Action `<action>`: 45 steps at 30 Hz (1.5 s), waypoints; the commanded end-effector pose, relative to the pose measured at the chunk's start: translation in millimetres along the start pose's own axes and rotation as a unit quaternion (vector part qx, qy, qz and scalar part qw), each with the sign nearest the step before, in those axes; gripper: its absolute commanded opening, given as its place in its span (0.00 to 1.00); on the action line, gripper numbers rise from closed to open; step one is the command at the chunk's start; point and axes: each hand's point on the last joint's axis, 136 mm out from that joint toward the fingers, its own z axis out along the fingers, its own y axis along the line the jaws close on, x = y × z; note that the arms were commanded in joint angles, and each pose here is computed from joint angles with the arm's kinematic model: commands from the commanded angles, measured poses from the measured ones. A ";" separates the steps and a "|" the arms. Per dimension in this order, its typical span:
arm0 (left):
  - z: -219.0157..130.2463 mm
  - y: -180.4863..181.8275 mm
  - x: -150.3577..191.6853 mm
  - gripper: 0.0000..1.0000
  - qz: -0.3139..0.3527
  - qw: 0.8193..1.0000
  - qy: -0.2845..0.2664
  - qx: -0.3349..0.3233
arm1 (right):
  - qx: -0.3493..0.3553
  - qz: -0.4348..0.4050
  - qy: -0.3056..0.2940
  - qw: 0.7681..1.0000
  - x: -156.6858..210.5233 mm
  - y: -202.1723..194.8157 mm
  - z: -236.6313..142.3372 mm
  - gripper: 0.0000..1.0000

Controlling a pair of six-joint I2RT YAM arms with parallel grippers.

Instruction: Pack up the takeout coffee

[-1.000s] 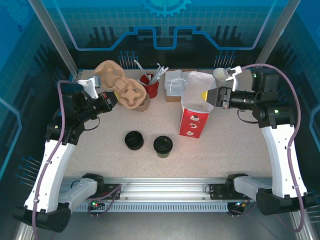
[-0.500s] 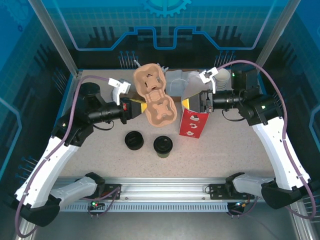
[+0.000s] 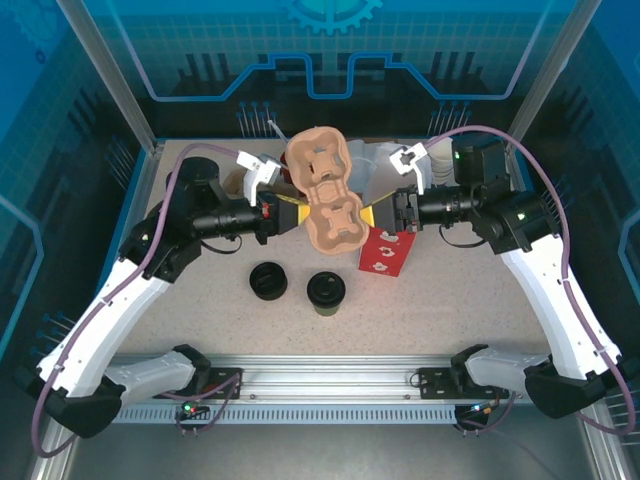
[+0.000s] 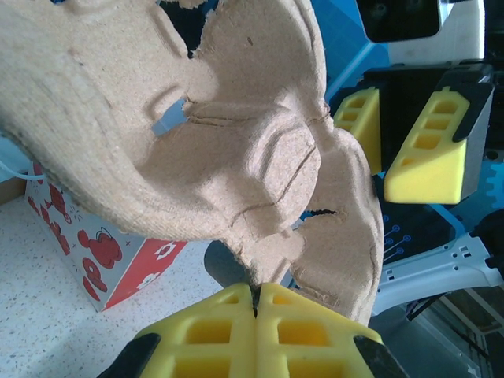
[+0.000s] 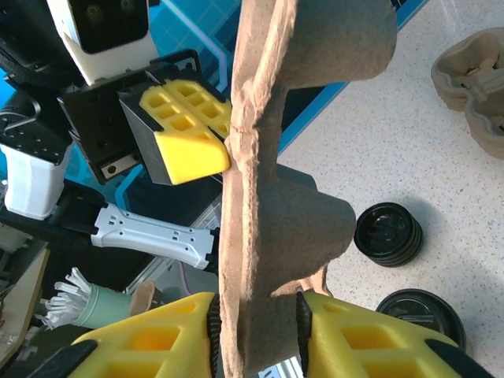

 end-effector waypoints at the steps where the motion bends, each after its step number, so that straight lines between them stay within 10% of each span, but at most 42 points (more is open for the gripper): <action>1: -0.5 -14.1 -13.4 0.00 0.028 0.999 -0.013 0.019 | -0.009 -0.012 0.007 1.000 7.3 6.0 -0.4 0.30; 11: 14.2 -14.6 -15.7 0.03 0.036 0.999 0.000 0.019 | -0.001 -0.014 0.006 1.000 9.1 4.6 -2.1 0.00; 17: 12.5 -23.8 -20.8 0.50 0.059 0.998 -0.002 0.032 | 0.049 -0.001 -0.026 0.998 4.6 -4.5 -19.6 0.00; 30: 24.8 -54.9 -56.6 0.46 0.182 0.983 -0.004 0.025 | 0.150 0.102 -0.039 0.983 19.4 -38.8 -58.4 0.00; 45: 101.6 -37.0 -9.2 0.64 0.384 0.910 0.156 -0.027 | 0.134 0.137 0.004 0.981 41.7 -40.0 -50.3 0.00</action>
